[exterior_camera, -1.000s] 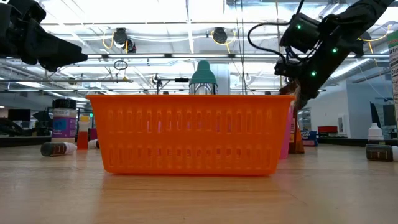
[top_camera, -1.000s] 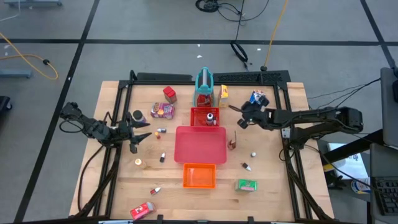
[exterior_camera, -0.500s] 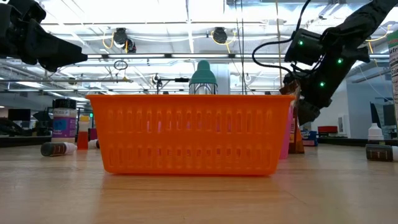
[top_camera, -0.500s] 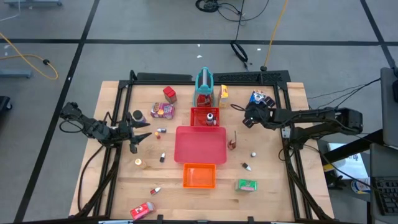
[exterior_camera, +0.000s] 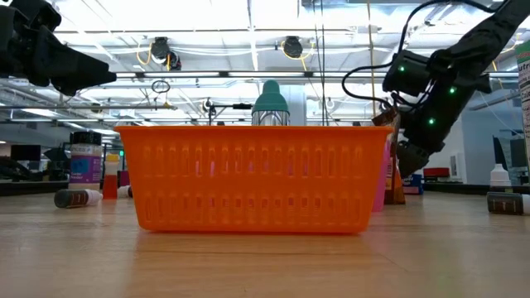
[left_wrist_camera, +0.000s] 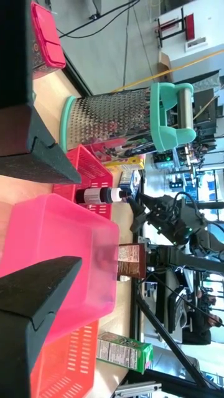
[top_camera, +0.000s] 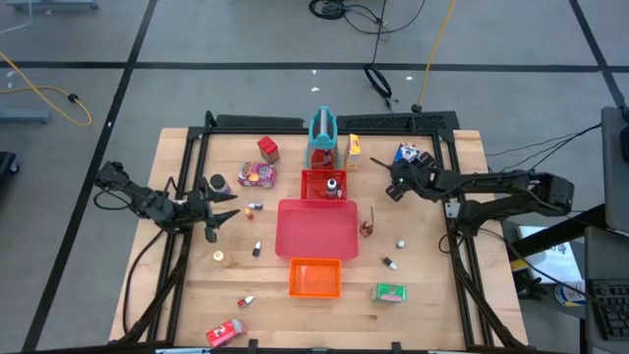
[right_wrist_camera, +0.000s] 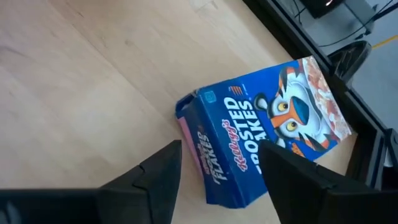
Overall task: Pick & Place Kitchen Items
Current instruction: Put the blue cereal box into the pink bin
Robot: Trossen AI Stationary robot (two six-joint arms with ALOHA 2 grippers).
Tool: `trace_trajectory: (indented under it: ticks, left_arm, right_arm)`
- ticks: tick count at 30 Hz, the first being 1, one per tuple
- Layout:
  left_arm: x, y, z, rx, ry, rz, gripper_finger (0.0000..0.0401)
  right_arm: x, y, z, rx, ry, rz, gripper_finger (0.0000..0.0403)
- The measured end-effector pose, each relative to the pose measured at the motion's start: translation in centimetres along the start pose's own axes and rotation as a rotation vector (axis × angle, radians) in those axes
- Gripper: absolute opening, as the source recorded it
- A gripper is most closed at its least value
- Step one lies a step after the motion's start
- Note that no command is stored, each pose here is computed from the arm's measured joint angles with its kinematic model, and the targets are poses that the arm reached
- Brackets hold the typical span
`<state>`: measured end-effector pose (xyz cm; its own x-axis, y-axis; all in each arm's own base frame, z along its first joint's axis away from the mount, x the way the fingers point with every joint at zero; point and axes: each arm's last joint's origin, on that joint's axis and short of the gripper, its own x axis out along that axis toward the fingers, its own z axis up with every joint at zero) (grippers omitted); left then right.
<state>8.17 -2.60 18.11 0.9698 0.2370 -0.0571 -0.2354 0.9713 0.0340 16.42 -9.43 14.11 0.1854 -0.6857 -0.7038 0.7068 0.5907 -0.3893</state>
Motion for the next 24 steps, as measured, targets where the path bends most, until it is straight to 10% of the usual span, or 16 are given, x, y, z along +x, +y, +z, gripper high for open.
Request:
trace_trajectory:
  ticks: [16, 24]
  left_arm:
    - [0.0, 0.0, 0.0, 0.003, 0.000, 0.001, 0.0200]
    - [0.0, 0.0, 0.0, 0.002, 0.000, 0.002, 0.0200]
  right_arm:
    - [2.5, 0.0, -0.9, -0.018, 0.030, -0.048, 0.0144]
    - [3.0, 0.3, -0.8, -0.014, 0.023, -0.051, 0.0034]
